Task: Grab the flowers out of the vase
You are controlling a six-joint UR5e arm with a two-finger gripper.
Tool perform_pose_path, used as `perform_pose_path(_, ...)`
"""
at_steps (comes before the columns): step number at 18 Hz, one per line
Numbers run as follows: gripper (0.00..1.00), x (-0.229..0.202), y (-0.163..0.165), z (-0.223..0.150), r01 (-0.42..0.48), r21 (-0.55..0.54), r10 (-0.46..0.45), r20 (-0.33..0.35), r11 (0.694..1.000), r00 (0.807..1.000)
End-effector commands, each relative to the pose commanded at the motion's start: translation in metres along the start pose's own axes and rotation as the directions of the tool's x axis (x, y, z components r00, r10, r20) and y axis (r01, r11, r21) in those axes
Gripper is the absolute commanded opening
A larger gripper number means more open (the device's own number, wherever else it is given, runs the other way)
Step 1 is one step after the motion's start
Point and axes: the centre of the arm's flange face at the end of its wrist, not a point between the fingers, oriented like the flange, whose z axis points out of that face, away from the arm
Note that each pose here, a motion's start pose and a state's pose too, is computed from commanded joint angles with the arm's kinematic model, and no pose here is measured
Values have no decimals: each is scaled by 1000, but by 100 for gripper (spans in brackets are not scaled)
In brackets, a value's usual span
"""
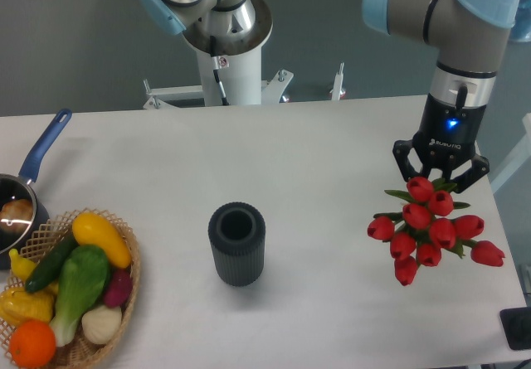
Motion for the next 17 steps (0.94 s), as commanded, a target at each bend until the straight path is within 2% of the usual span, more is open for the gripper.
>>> perform_pose_path(5,0,0,-12,17,-57,-142,56,-12,988,998)
perform_pose_path(11,0,12,-24,33,-84,-220,84,-7,972,996)
perform_pose_path(17,0,13,-20,42,-87,-261,88,-6,961,996)
